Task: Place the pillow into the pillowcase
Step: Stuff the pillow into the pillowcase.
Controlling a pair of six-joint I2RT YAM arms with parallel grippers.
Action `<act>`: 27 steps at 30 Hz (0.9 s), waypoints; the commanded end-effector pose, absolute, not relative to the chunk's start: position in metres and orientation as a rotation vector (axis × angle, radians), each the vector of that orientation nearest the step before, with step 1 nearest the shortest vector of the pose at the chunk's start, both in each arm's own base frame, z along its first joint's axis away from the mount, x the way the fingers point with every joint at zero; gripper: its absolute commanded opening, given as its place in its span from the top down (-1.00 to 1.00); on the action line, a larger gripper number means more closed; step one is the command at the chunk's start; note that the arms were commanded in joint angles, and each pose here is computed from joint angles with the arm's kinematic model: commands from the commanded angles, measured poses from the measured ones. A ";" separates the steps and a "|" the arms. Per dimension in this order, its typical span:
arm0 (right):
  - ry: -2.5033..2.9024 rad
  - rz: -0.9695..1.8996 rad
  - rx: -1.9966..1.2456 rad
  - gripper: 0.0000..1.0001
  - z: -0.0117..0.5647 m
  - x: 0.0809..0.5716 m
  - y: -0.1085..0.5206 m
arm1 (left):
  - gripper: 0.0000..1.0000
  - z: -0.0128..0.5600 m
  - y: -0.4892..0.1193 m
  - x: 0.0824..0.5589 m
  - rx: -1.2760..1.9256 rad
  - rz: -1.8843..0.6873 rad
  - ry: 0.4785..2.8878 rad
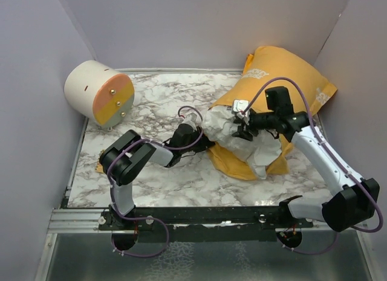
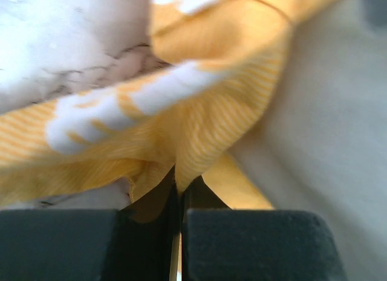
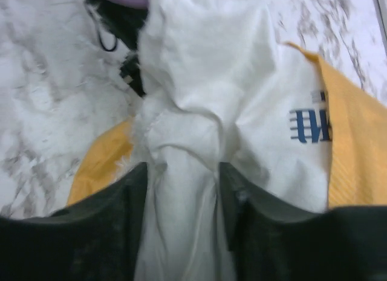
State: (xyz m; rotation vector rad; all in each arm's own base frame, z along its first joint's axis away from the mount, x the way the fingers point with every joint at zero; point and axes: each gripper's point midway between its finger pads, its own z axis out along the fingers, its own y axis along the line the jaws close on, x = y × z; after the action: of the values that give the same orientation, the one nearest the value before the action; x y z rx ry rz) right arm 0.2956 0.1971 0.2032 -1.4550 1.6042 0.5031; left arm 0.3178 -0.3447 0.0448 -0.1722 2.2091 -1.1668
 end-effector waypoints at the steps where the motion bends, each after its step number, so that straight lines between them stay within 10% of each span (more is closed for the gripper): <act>1: 1.344 0.766 -1.676 -0.28 0.260 0.226 0.210 | 1.00 0.091 -0.364 0.296 0.104 -1.232 2.049; 6: 1.160 0.896 -1.733 -0.92 0.303 0.199 0.246 | 1.00 0.115 -0.376 0.272 0.213 -1.350 1.930; 19: 1.537 0.231 -1.647 -0.92 0.185 0.284 0.244 | 1.00 0.172 -0.360 0.249 0.229 -1.437 1.740; 23: 1.620 0.000 -1.548 -0.57 0.151 0.312 0.219 | 1.00 0.189 -0.355 0.242 0.249 -1.441 1.705; 27: 1.686 -0.193 -1.436 0.54 0.143 0.346 0.182 | 1.00 0.205 -0.338 0.236 0.255 -1.362 1.700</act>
State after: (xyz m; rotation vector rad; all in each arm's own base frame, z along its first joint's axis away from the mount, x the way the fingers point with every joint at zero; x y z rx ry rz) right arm 0.2873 0.2390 0.1470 -1.6583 1.5514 0.1737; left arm 0.2465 -0.3445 0.1258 0.1765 1.9420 -1.3095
